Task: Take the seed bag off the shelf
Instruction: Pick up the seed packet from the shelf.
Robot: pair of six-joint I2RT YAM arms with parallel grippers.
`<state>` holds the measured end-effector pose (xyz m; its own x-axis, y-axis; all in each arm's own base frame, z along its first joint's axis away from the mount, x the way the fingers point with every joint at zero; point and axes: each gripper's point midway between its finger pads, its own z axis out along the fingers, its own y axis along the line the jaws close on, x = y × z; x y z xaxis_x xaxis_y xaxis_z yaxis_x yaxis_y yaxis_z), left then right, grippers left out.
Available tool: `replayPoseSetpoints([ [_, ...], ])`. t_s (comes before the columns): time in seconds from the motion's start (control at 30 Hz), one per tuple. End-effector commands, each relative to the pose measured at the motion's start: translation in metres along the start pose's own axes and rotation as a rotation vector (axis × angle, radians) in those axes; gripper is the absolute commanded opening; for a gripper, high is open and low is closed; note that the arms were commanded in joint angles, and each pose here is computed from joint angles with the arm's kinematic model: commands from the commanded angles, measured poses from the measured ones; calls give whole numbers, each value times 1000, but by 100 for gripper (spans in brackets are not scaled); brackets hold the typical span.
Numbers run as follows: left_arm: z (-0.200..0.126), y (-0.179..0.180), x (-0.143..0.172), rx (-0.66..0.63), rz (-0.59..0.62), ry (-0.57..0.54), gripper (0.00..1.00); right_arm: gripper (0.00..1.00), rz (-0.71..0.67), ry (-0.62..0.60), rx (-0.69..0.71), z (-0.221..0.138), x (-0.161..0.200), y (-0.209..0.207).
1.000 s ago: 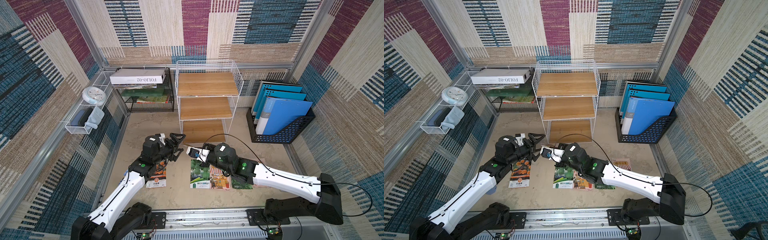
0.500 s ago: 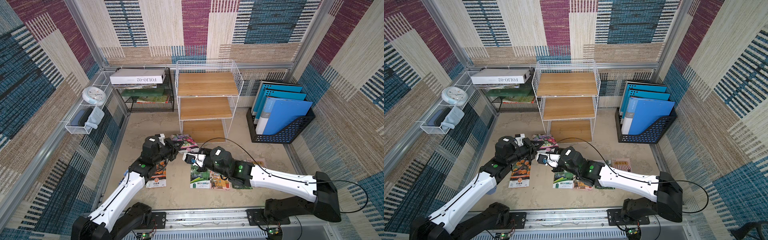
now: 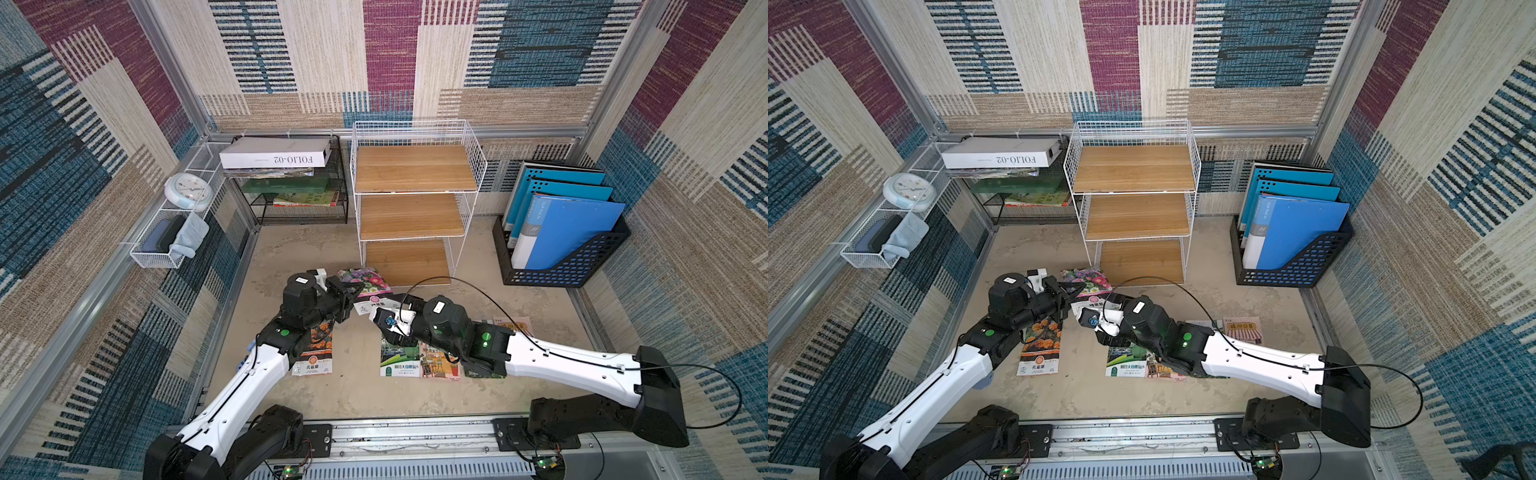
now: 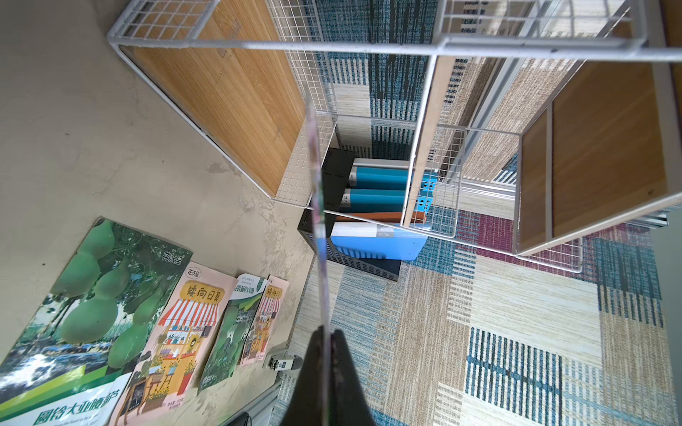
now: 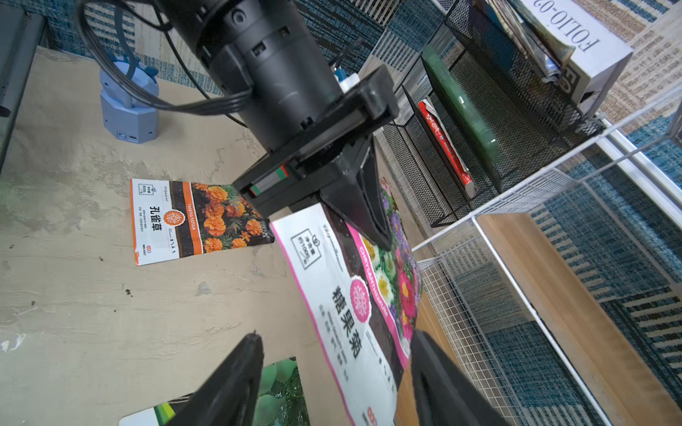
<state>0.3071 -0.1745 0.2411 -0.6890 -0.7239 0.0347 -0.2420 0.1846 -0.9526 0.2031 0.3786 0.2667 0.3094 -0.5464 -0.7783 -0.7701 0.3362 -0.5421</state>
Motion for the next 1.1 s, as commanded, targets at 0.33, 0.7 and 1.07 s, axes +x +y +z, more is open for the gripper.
replayPoseSetpoints([
  [0.33, -18, -61, 4, 139, 663, 22, 0, 78, 441, -103, -296, -44, -26, 4],
  [0.7, -56, -89, 67, 434, 1074, 209, 0, 76, 717, -247, -391, -43, -40, -50],
  [1.07, -92, -123, 88, 624, 1168, 157, 0, 72, 718, -377, -486, -61, -62, -62],
])
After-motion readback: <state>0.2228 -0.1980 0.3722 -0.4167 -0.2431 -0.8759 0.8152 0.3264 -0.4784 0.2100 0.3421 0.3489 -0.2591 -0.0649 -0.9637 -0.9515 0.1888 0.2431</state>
